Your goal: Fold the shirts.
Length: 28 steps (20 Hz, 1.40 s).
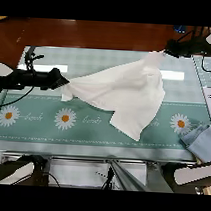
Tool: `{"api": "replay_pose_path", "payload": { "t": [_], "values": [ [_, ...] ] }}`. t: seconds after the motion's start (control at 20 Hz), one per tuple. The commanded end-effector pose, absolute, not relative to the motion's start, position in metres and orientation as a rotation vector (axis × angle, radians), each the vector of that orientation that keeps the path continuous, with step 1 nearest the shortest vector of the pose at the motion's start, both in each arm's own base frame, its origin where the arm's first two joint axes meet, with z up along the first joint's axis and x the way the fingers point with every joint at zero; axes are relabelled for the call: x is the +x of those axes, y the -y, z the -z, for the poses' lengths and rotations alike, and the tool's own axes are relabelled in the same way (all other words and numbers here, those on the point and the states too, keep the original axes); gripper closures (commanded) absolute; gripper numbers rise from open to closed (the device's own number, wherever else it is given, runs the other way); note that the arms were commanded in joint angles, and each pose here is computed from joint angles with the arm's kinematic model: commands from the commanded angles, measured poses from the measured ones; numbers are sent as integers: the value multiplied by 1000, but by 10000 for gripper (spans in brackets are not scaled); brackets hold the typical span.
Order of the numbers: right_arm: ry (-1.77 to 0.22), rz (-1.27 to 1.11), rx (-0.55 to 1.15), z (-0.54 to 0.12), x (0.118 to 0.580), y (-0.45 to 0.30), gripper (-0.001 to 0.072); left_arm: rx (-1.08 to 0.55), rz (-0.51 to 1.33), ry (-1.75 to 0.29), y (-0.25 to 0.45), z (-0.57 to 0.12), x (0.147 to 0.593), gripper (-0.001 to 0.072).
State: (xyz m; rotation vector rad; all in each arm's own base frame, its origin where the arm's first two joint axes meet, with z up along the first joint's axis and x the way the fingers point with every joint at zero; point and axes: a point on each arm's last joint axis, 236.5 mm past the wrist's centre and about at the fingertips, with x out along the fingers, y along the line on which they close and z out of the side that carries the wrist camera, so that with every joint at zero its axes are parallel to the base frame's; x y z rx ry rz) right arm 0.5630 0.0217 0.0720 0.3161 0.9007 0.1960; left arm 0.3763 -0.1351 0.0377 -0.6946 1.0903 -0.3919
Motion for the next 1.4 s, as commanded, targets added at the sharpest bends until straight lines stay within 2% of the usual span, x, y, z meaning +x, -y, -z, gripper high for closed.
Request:
{"api": "replay_pose_path", "payload": {
  "t": [0.0, 0.15, 0.3, 0.35, 0.5, 0.55, 0.6, 0.7, 0.95, 1.0, 1.05, 1.35],
  "values": [
    [-931, -178, 310, -91, 540, -1, 353, -688, 390, -1100, 134, -31, 378, 686],
    [-986, -74, 236, -126, 488, 55, 352, -666, 404, -1094, 134, -31, 378, 686],
    [-1301, 202, 53, -111, 391, 141, 355, -643, 418, -1088, 134, -31, 377, 686],
    [-1358, 221, 82, -104, 371, 147, 367, -643, 417, -1087, 134, -31, 378, 686],
    [-1438, 78, 308, -59, 335, 104, 366, -643, 417, -1087, 134, -31, 378, 686],
    [-1480, 41, 356, -40, 320, 89, 347, -642, 418, -1088, 134, -31, 377, 686],
    [-1511, 8, 410, -19, 305, 71, 289, -642, 418, -1087, 134, -31, 378, 686],
    [-1498, -83, 547, 12, 293, 31, 131, -628, 426, -1083, 134, -31, 377, 686],
    [-1394, -136, 827, 56, 292, -20, 134, -622, 436, -1090, 136, -31, 375, 685],
    [-1390, -127, 855, 64, 290, -24, 138, -622, 436, -1090, 136, -31, 375, 686],
    [-1389, -120, 878, 72, 285, -28, 187, -622, 436, -1090, 135, -31, 375, 686],
    [-1366, -141, 953, 93, 274, -49, 197, -623, 436, -1090, 136, -31, 375, 686]
  ]
}}
